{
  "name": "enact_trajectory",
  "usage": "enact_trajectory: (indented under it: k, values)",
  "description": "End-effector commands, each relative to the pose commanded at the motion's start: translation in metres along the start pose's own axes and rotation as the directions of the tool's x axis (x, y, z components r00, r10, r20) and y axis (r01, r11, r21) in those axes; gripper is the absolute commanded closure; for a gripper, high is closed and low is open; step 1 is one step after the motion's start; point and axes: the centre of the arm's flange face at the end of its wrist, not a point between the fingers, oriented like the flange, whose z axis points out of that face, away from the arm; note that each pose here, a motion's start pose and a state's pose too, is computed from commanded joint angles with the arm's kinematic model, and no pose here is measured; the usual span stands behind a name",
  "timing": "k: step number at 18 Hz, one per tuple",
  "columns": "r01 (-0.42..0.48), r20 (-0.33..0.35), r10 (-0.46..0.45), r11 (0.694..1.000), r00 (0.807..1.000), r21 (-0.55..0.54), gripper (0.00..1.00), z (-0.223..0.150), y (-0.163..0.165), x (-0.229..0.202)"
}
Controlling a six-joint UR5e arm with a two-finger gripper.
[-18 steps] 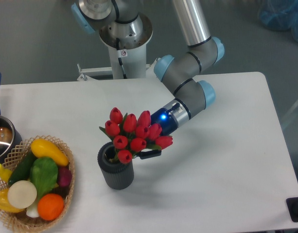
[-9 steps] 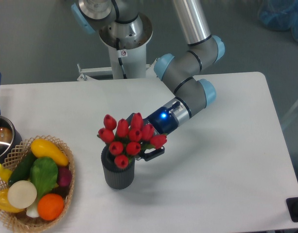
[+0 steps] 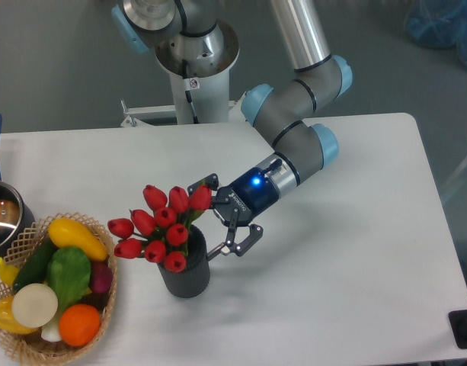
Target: Insert the flowers into the vase
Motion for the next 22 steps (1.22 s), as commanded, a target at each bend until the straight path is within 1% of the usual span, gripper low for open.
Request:
enact_trajectory:
  k: [3, 4, 6, 8, 10, 12, 13, 15, 18, 22]
  values:
    - [-0.005, 0.019, 0.007, 0.995, 1.000, -0.103, 0.00, -0.015, -0.007, -0.001]
    - [0.003, 0.052, 0.004, 0.991, 0.999, -0.132, 0.00, -0.032, -0.020, -0.004]
    - [0.011, 0.086, 0.002, 0.988, 0.996, -0.152, 0.00, -0.049, -0.038, -0.004]
    - [0.025, 0.126, 0.001, 0.979, 0.992, -0.201, 0.00, -0.066, -0.057, -0.004]
    - [0.039, 0.179, 0.011, 0.961, 0.984, -0.273, 0.00, -0.089, -0.073, -0.006]
    - [0.041, 0.231, 0.039, 0.943, 0.972, -0.331, 0.00, -0.116, -0.085, -0.006]
    - [0.043, 0.262, 0.057, 0.932, 0.963, -0.361, 0.00, -0.133, -0.091, -0.006]
    - [0.053, 0.315, 0.101, 0.894, 0.944, -0.446, 0.00, -0.165, -0.101, -0.007]
    - [0.086, 0.366, 0.163, 0.812, 0.916, -0.577, 0.00, -0.199, -0.117, -0.016]
    - [0.171, 0.438, 0.237, 0.685, 0.867, -0.708, 0.00, -0.254, -0.136, -0.018]
